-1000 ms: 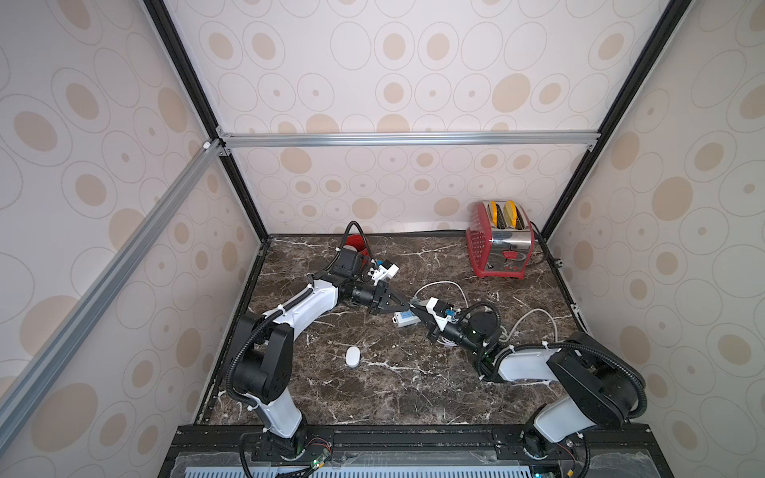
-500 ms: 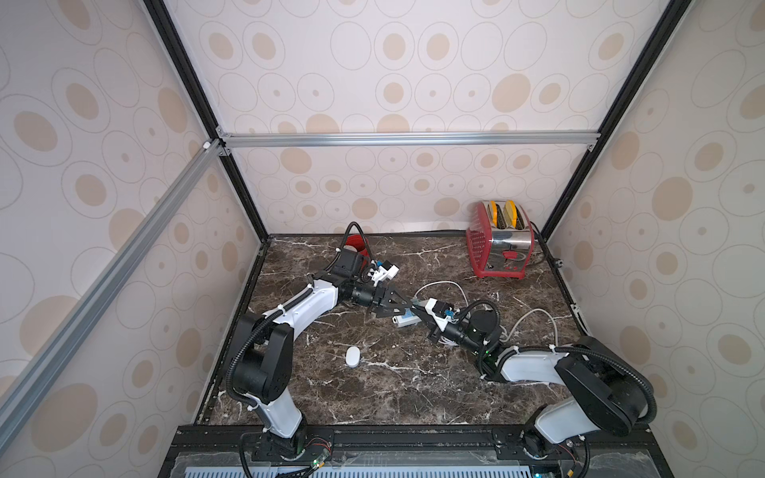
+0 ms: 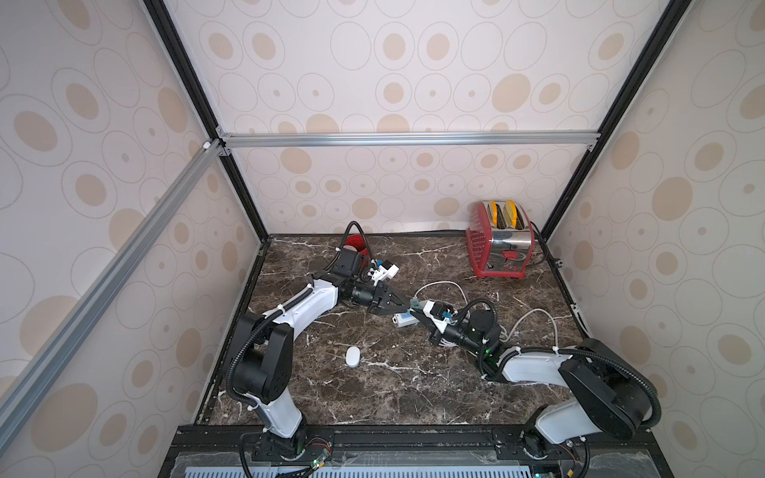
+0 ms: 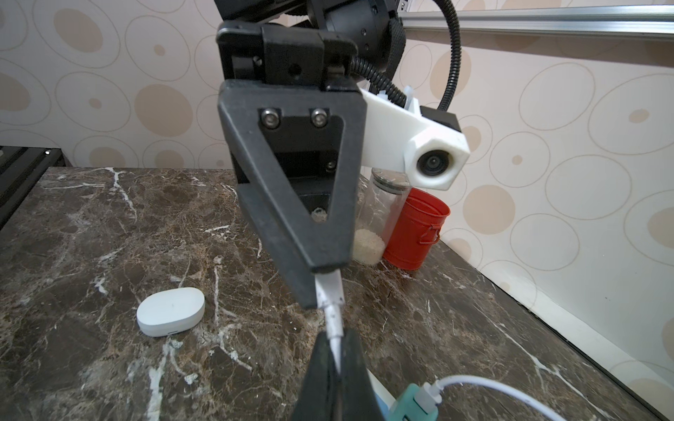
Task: Charge the bluetooth headset
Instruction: Pick up the charging cable from the center of the board.
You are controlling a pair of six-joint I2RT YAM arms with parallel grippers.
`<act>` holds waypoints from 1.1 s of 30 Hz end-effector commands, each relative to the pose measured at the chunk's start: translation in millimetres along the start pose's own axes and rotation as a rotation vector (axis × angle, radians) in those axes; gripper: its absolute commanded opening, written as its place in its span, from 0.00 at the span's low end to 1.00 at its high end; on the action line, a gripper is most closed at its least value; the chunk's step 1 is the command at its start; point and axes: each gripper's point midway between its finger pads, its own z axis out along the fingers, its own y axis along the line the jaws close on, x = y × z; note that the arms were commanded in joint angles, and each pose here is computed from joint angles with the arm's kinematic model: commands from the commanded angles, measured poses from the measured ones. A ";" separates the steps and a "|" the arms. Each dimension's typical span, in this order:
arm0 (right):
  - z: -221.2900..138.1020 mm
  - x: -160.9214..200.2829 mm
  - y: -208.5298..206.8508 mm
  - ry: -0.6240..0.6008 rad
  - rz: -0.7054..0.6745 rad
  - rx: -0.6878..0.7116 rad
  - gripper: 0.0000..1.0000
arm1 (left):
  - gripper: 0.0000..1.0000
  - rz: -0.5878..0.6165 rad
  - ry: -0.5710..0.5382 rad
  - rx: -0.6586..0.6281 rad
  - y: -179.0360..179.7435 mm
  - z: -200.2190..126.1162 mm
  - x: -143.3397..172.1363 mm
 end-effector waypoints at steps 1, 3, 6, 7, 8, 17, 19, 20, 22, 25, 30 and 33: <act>3.3 -9.3 -3.9 -0.027 -0.015 0.002 0.00 | 0.22 0.049 0.003 0.030 -15.4 -1.4 -3.4; 4.1 -9.3 -3.9 -0.033 -0.013 0.002 0.00 | 0.19 0.048 0.003 0.030 -15.1 -1.2 -4.0; 4.1 -8.1 -4.2 -0.031 -0.007 0.005 0.00 | 0.15 0.049 0.005 0.033 -15.4 -1.2 -3.5; 4.2 -8.2 -3.7 -0.031 -0.007 0.002 0.00 | 0.14 0.048 0.005 0.033 -15.3 -1.2 -3.1; 4.1 -8.9 -3.2 -0.031 -0.007 -0.001 0.00 | 0.12 0.047 0.005 0.032 -14.9 -1.2 -2.9; -0.7 -21.7 -7.4 -0.098 0.004 0.027 0.20 | 0.00 0.049 0.004 0.028 -13.4 -0.8 -3.7; -0.5 -24.5 -5.1 -0.116 0.000 0.015 0.24 | 0.00 0.050 0.004 0.031 -14.3 -0.9 -4.2; 0.0 -25.8 -3.4 -0.123 0.000 0.003 0.25 | 0.00 0.048 0.006 0.033 -14.1 -0.6 -4.4; 0.8 -28.8 -2.1 -0.138 0.001 -0.009 0.25 | 0.00 0.046 0.007 0.035 -14.0 -0.5 -4.4; 2.7 -30.4 -3.7 -0.149 0.001 -0.004 0.17 | 0.00 0.043 0.007 0.034 -13.3 -0.4 -3.7; 3.0 -26.6 -3.5 -0.139 -0.004 -0.004 0.08 | 0.00 0.047 0.006 0.034 -14.2 -0.8 -2.9; 1.0 -28.4 -5.1 -0.148 -0.009 0.009 0.08 | 0.00 0.044 0.008 0.034 -13.3 -0.7 -2.3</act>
